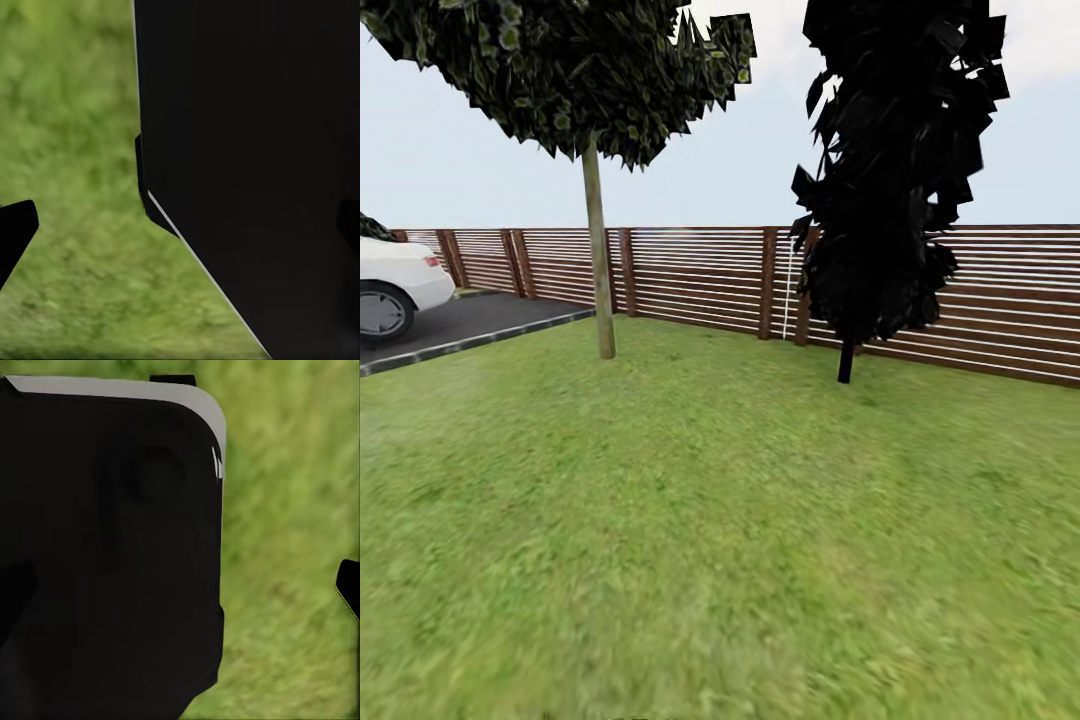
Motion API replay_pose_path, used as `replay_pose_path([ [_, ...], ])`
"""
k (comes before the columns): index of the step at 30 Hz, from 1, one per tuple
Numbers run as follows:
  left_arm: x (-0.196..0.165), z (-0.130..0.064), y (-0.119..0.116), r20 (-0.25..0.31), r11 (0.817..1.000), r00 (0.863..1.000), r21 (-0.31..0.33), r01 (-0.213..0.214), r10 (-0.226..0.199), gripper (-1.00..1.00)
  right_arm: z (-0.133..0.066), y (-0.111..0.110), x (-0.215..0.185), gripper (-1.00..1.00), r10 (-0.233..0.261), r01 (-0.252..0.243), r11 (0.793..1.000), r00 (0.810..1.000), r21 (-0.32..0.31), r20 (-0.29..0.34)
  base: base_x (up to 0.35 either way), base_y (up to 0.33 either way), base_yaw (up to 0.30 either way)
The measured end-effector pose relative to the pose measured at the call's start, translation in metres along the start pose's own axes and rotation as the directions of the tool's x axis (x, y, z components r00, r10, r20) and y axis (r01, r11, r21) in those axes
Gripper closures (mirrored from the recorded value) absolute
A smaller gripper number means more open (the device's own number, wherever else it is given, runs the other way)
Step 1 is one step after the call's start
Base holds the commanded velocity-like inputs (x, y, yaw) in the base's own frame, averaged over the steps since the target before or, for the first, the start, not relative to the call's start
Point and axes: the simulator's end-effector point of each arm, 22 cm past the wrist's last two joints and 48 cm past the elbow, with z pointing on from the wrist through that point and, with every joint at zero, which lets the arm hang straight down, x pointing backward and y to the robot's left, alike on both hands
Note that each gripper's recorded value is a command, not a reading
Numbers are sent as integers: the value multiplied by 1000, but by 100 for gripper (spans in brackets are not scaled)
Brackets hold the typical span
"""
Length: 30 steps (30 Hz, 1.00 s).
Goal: Take the three Easter eggs out of the wicker basket on the lawn in the garden, then place them on the lawn next to a single tree (choose any tree) so that all three eggs are next to the same tree and none are left in the basket.
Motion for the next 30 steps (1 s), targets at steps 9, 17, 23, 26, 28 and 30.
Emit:
replay_pose_path([
  [9, 0, 0, 0, 0, 1000, 1000, -1, 0, 0, -100, 0, 0, 0, -100, 1, -1, 1000, 1000, 1, 0, 0, 0, 298],
  [17, 0, 0, 0, 0, 1000, 1000, -1, 1, -1, -100, 0, 0, 0, -100, -1, 1, 1000, 1000, 1, 1, 0, 0, 298],
  [23, 0, 0, 0, 0, 1000, 1000, -1, 1, -1, -100, 0, 0, 0, -100, -4, 4, 1000, 1000, 1, 1, 0, 0, 298],
  [26, 0, 0, 0, 0, 1000, 1000, -1, 1, -1, -100, 0, 0, 0, -100, -4, 4, 1000, 1000, 1, 1, 0, 0, 298],
  [28, 0, 0, 0, 0, 1000, 1000, -1, 1, -1, -100, 0, 0, 0, -100, -3, 3, 1000, 1000, 1, 1, 0, 0, 298],
  [30, 0, 0, 0, 0, 1000, 1000, -1, 1, -1, -100, 0, 0, 0, -100, -4, 4, 1000, 1000, 1, 1, 0, 0, 298],
])
